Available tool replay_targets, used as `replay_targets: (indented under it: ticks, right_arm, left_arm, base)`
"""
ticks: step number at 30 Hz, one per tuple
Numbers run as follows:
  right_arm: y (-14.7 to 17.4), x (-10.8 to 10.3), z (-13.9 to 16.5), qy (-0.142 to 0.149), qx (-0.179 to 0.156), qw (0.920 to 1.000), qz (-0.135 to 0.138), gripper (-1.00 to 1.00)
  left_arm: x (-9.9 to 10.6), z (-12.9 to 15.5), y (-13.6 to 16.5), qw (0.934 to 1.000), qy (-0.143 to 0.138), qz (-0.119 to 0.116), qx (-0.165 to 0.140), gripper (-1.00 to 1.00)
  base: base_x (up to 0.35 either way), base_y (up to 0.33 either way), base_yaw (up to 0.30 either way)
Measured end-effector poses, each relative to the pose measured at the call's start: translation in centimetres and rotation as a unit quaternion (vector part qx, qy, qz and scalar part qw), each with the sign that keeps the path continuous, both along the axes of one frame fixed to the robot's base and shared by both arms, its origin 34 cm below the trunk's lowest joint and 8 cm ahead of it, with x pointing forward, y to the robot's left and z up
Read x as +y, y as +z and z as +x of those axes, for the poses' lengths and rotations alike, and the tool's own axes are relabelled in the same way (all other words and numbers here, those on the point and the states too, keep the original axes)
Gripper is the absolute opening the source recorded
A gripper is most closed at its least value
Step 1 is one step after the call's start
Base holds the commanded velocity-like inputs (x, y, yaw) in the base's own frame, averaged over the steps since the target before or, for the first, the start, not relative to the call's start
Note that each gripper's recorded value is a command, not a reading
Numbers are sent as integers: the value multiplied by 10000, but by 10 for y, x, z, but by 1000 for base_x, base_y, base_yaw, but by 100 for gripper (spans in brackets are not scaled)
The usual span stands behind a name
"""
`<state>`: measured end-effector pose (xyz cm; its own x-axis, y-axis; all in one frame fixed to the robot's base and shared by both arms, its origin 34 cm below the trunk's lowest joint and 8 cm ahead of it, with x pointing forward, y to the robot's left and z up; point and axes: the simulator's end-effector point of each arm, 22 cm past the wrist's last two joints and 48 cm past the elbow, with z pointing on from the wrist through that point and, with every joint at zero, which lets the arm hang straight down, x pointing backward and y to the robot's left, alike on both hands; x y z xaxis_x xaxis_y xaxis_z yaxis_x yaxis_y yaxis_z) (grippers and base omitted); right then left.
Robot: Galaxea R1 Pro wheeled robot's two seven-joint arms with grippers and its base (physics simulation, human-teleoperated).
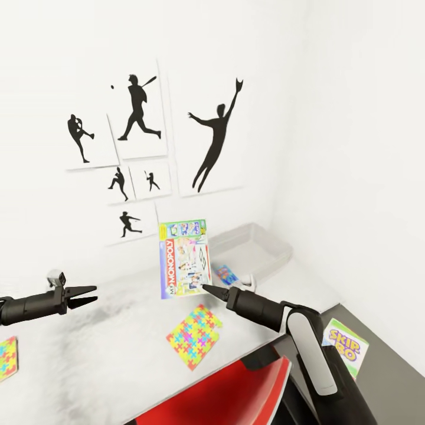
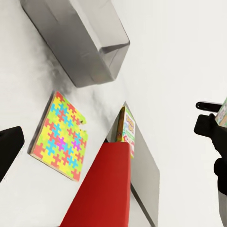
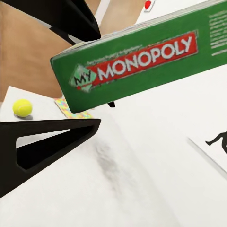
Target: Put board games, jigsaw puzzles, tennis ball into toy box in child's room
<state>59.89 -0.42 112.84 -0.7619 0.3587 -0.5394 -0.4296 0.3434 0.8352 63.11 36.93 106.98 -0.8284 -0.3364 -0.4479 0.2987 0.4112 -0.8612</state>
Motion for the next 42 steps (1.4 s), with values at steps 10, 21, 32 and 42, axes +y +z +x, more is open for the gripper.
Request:
replay_targets:
  ticks: [10,21,32,42]
  right_arm:
    - [1,1,-1,26,-6,10000,35,-100]
    - [2,1,-1,29,-9,10000,42,-100]
    - [2,1,-1,34,-12,10000,51,-100]
    - [2,1,-1,33,-10,10000,48,-100]
  left_arm:
    - [-1,0,-1,10000,-8,2,5,100]
    - [-1,0,0,10000,-3,-4,-2,100]
    - [0,0,0,10000,-4,-1,1,100]
    - [-1,0,-1,10000,-5,-1,4,100]
  base:
    - [98,0,20]
    - [48,-16,0]
    - [96,15,0]
    - [50,2,0]
